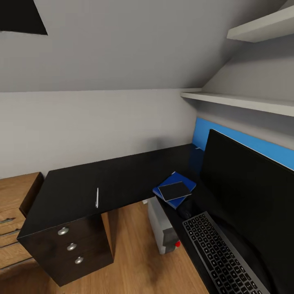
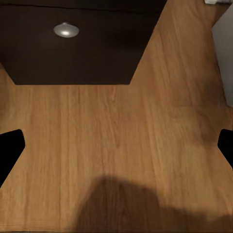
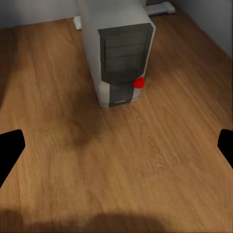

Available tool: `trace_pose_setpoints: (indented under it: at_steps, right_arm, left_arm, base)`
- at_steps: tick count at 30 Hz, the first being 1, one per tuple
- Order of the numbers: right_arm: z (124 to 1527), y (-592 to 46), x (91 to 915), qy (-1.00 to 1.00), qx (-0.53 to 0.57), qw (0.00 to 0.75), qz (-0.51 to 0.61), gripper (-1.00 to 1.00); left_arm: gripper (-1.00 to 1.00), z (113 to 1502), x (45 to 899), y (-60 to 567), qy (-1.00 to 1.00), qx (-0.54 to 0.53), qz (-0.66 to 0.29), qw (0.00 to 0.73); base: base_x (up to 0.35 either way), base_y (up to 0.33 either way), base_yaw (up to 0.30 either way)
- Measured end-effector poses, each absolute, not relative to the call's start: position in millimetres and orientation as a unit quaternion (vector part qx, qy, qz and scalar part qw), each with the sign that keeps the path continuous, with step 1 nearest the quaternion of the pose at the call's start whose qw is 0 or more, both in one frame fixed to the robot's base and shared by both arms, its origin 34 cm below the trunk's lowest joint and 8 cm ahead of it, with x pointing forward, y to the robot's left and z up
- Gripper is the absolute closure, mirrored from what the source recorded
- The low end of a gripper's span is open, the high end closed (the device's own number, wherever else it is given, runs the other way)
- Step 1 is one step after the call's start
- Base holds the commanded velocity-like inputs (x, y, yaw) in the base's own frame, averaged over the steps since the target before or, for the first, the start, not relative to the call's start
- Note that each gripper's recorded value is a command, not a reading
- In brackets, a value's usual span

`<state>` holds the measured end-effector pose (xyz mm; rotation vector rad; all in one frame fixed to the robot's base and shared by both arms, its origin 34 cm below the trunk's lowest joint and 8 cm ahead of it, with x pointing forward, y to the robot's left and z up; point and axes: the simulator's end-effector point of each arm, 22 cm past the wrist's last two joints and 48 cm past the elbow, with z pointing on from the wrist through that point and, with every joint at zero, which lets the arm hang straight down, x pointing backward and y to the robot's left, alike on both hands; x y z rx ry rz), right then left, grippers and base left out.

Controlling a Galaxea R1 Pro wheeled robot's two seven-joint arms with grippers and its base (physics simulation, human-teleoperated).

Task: In the bedroom, organize the workspace by keeping the computer under the desk, ensuring the monitor is on the desk, placing the keyboard on the desk next to the monitor, placing the mouse on the desk next to the keyboard, moving the folder from the swivel chair onto the desk next to the mouse, stacking the notebook on top of the folder with the pen on top of the notebook, and positioning the swivel chair next to the desk.

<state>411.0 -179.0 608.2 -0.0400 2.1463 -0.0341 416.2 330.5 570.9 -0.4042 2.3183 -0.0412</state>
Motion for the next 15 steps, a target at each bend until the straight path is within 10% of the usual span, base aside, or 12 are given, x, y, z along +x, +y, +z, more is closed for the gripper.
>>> trace_pose_setpoints:
  at_steps: [15]
  right_arm:
    - [605.8,-185.8,410.2,0.881,-0.005,0.472,-0.022,-1.0]
  left_arm:
    - [-1.0,568.3,392.9,332.3,0.909,-0.159,-0.008,0.384]
  base:
    - [0.0,0.0,0.268]
